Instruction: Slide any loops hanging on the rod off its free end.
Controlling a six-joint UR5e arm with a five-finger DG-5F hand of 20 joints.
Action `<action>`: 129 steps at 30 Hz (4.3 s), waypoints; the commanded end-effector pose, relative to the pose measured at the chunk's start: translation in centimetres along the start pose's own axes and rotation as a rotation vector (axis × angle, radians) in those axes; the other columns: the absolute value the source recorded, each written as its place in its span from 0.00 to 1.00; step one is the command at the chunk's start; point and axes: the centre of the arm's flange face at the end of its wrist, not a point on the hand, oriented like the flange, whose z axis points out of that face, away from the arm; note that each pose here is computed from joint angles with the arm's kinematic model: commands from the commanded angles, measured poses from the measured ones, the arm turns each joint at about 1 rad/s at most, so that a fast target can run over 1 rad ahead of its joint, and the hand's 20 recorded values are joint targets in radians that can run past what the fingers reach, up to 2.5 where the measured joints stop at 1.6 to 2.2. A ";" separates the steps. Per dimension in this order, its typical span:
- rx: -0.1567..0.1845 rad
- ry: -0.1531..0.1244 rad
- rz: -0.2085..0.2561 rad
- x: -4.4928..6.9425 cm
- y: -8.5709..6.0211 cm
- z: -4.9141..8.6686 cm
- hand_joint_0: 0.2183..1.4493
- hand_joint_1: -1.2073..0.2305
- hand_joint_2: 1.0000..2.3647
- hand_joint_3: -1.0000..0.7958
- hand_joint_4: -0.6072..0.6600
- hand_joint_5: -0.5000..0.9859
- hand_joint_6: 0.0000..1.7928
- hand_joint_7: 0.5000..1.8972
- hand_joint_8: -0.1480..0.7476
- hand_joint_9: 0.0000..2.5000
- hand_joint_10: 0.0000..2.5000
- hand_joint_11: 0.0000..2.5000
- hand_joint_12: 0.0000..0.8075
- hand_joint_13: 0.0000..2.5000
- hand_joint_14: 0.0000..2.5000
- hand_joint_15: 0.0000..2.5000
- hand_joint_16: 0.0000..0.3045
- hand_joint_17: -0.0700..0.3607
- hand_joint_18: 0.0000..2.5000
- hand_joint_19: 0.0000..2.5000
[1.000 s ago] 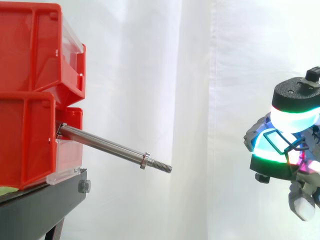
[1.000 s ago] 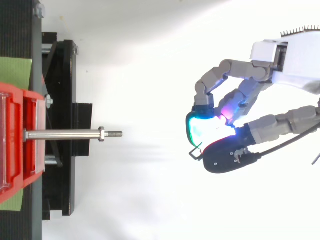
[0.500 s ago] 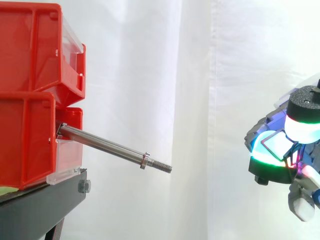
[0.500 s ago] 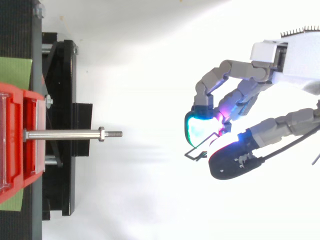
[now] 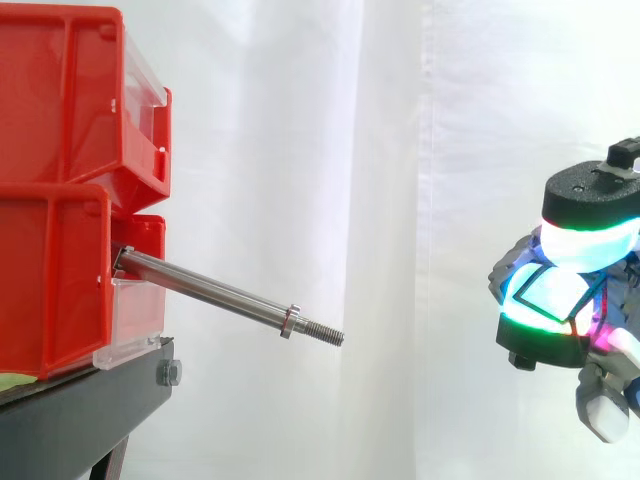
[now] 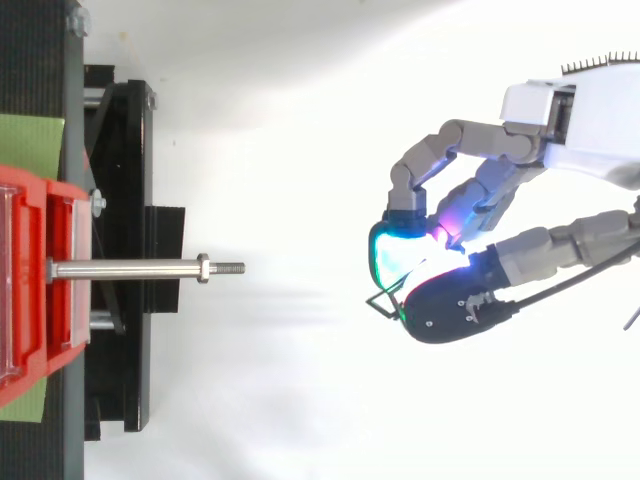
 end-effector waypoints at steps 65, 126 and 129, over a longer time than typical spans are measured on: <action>0.000 0.002 0.045 0.0 0.6 -0.2 0.29 0.38 0.00 0.29 0.52 0.26 0.48 0.34 0.46 0.42 0.01 0.28 0.44 0.31 0.01 0.17 0.16 0.42 0.31 0.19; -0.001 0.005 0.067 0.3 0.8 -0.3 0.35 0.27 0.01 0.36 0.50 0.23 0.51 0.30 0.45 0.41 0.01 0.30 0.43 0.31 0.01 0.17 0.16 0.41 0.32 0.18; -0.001 0.006 0.066 0.4 0.7 -0.2 0.36 0.26 0.00 0.28 0.51 0.23 0.51 0.29 0.44 0.41 0.01 0.30 0.42 0.31 0.01 0.17 0.16 0.41 0.31 0.18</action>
